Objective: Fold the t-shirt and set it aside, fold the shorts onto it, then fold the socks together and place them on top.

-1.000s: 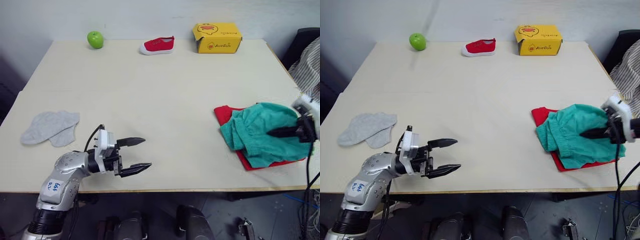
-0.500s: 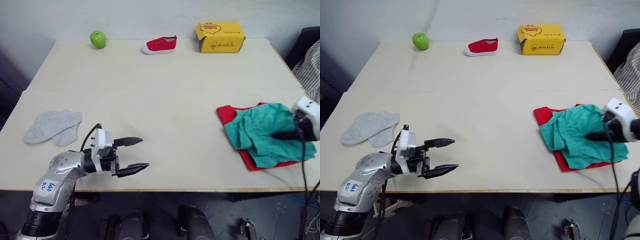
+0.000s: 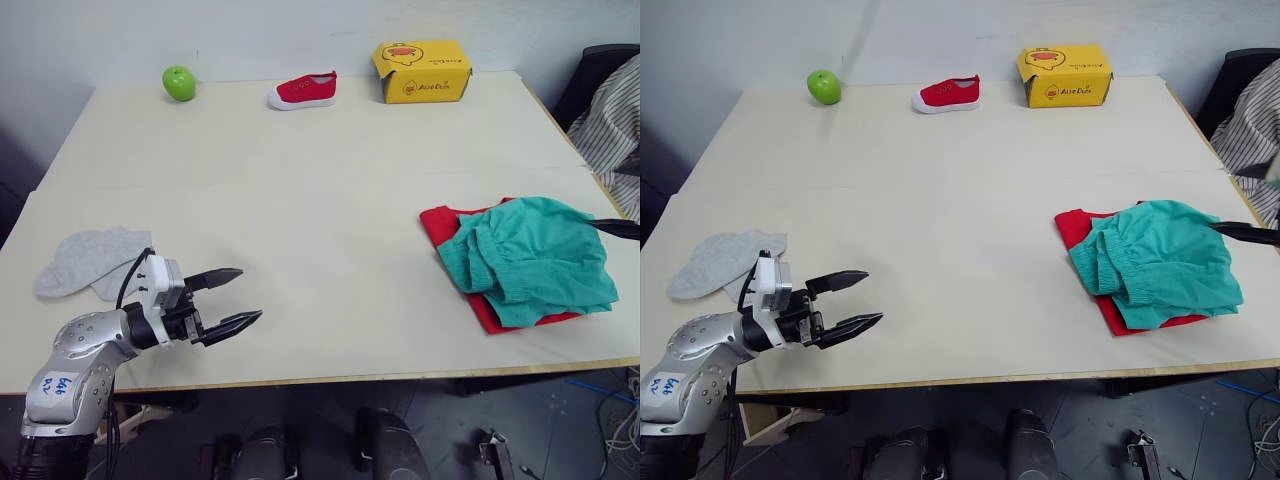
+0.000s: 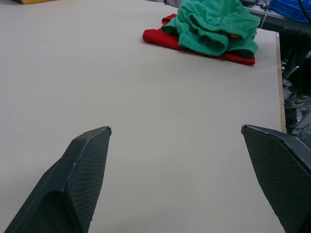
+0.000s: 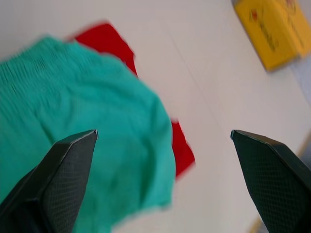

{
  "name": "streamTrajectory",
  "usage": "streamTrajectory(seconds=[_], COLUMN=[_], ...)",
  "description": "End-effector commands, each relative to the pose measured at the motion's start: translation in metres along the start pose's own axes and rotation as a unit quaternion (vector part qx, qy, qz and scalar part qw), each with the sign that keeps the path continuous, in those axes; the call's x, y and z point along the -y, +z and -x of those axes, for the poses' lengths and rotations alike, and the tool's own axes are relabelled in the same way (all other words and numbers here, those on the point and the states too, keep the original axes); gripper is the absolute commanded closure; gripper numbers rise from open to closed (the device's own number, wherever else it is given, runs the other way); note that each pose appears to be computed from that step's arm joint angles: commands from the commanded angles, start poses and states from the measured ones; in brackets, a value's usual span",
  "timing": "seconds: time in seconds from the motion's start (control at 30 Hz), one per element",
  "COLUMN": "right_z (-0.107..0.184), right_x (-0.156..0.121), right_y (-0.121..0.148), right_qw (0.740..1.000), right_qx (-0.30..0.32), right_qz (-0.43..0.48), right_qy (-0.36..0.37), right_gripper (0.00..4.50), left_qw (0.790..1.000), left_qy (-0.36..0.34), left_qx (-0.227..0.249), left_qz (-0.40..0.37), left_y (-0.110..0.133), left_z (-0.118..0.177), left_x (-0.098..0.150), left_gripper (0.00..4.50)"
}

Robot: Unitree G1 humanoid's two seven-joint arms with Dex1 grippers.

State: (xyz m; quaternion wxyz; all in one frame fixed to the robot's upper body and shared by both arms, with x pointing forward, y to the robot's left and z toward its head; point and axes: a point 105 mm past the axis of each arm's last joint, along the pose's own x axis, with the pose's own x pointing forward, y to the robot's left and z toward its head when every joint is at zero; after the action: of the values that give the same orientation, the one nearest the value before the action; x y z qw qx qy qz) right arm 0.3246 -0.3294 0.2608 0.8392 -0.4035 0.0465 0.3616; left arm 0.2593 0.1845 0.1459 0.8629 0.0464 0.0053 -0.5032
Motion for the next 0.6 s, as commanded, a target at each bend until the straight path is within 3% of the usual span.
streamTrajectory(seconds=[0.03, 0.17, 0.27, 0.4, 0.6], right_z=[-0.023, -0.064, -0.079, -0.094, -0.099], right_x=[-0.03, -0.103, -0.13, -0.15, -0.168], right_y=[0.039, 0.062, 0.064, 0.069, 0.066], right_qw=[0.994, 0.978, 0.969, 0.96, 0.955], right_qx=[0.105, 0.184, 0.206, 0.231, 0.267], right_qz=[0.001, -0.063, -0.112, -0.133, -0.118], right_qy=[0.019, 0.076, 0.081, 0.08, 0.054], right_gripper=[0.03, 0.03, 0.03, 0.03, 0.03], left_qw=[0.999, 0.997, 0.994, 0.985, 0.951], left_qy=[0.032, 0.073, 0.107, 0.167, 0.308], left_qx=[-0.004, -0.009, -0.012, -0.013, -0.025], left_qz=[-0.021, -0.026, -0.033, -0.037, -0.001], left_y=[-0.001, -0.011, -0.014, -0.015, -0.032], left_z=[0.019, 0.043, 0.059, 0.086, 0.15], left_x=[-0.01, -0.017, -0.021, -0.025, -0.027], left_gripper=[0.0, 0.0, 0.0, 0.0, 0.0])
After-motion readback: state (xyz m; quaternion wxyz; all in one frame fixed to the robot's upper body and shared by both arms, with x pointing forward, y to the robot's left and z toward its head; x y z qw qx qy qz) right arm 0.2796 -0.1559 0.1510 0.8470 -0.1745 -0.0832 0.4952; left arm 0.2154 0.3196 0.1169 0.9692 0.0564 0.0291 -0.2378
